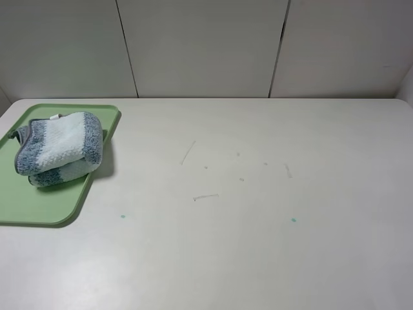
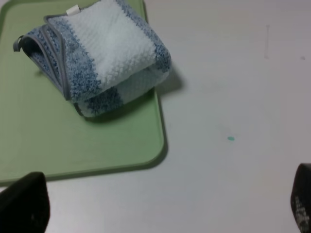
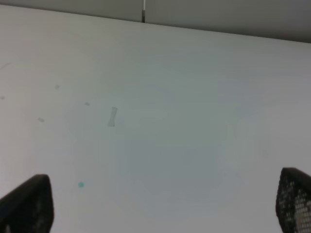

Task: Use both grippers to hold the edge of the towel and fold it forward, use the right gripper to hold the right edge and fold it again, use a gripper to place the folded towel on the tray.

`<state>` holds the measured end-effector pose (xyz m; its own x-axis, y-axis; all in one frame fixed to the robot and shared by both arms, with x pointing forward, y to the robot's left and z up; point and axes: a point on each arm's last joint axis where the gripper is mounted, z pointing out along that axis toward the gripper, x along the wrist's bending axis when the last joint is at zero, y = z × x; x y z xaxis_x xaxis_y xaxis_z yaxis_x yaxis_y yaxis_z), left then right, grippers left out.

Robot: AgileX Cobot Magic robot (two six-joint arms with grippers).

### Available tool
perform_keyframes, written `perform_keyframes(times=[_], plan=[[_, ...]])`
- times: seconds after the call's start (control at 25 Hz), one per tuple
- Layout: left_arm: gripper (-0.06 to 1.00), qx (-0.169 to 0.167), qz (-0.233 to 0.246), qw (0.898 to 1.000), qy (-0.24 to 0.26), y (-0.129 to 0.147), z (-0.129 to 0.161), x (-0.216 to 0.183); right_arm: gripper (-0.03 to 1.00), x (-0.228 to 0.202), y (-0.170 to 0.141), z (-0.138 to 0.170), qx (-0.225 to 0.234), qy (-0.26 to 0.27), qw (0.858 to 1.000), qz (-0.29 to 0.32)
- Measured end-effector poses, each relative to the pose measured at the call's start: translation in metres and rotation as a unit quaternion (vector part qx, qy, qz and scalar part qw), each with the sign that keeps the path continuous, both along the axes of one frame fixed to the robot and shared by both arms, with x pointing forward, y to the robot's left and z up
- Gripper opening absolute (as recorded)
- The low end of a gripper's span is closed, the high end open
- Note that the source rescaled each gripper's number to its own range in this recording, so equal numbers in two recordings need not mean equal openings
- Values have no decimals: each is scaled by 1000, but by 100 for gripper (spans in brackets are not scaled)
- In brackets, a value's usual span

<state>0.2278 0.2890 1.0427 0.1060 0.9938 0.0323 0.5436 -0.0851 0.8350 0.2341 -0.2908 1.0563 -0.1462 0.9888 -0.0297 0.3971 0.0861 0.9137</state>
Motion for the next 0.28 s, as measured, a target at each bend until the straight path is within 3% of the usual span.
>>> perform_keyframes(times=[0.28], plan=[[100, 0, 0, 1000, 0, 0, 0, 0, 100, 0, 0, 0, 0, 0, 1000, 0]])
